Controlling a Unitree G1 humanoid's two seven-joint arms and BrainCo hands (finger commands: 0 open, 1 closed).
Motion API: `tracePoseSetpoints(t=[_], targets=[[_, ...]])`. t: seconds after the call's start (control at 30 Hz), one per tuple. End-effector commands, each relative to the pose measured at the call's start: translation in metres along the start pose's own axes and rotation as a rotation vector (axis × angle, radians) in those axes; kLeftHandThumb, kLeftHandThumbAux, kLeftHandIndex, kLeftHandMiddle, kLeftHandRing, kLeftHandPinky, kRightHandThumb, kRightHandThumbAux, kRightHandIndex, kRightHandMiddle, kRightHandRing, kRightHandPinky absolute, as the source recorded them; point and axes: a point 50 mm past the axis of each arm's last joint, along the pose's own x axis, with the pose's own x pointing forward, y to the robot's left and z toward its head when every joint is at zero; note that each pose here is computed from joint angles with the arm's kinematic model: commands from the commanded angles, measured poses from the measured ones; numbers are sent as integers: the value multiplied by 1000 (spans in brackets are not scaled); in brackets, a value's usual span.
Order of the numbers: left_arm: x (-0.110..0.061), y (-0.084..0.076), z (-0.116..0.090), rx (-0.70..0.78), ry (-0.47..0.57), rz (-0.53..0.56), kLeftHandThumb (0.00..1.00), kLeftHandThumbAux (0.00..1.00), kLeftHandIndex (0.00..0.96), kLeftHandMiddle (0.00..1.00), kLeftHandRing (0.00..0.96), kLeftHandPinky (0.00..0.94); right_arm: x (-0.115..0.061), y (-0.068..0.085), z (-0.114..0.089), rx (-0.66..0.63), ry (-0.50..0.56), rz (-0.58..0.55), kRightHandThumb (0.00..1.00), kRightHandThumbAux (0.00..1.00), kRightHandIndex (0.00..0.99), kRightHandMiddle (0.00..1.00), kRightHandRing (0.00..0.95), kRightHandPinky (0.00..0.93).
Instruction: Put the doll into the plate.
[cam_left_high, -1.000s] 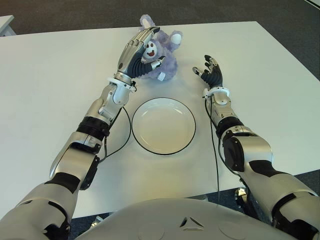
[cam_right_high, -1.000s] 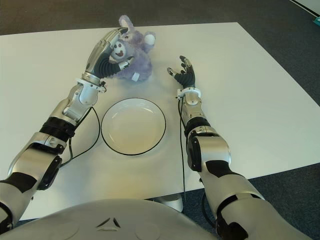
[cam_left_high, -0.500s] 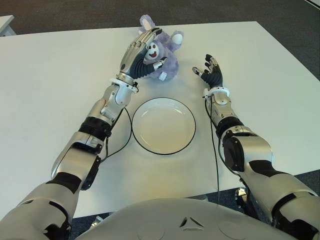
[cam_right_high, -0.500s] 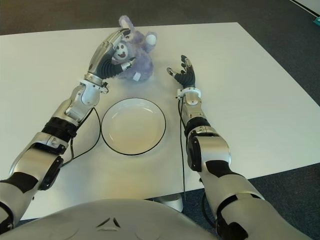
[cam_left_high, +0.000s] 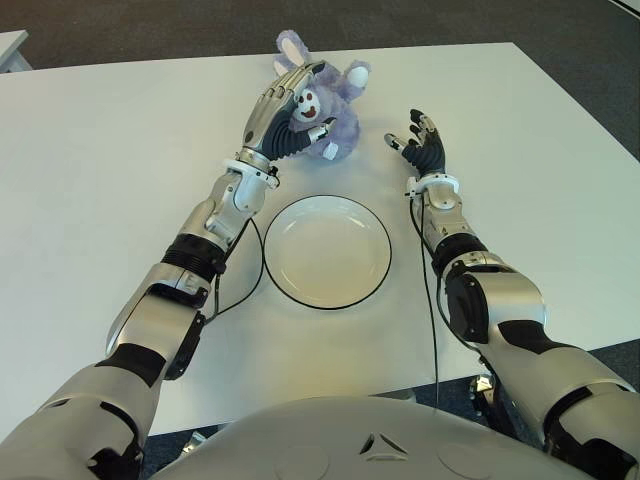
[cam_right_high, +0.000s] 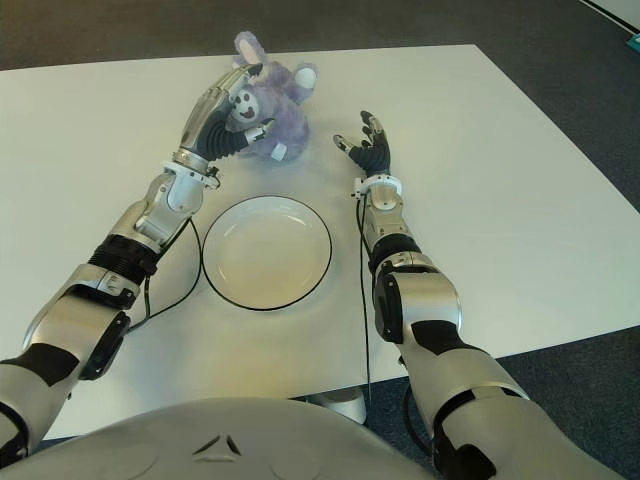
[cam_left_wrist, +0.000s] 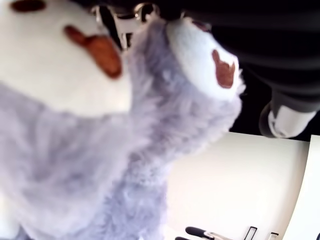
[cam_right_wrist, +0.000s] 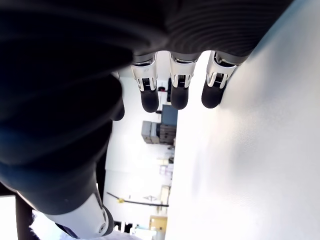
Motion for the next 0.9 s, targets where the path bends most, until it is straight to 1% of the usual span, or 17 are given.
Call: tracePoseSetpoints(t=[0.03,0.4,0.6,0.67,0.73,0.9], targets=[[-1,-4,-1,1,3,-13,324,406,0,113,107,38,-29,12,-58,15,247,35,302,833,102,17,0,13],[-2,-8,1,-3,-4,-11,328,391,0,106,110,47,-29,12,-58,15,242,34,324,844,84,12,0,26],[-3,-9,1,5,-5,-9,335,386,0,100,108,43,-29,11,-58,11,244,34,283,827,75,15,0,24],[-3,-9,1,8,-5,-8,334,386,0,100,108,43,-29,11,-58,10,245,35,280,827,75,15,0,24],[-3,-9,1,14,-5,-8,332,383,0,98,109,64,-29,11,-58,10,245,35,278,826,72,17,0,29],[-3,-9,0,33,-8,-7,335,384,0,109,121,64,-29,11,-58,9,246,35,279,822,70,17,0,29]])
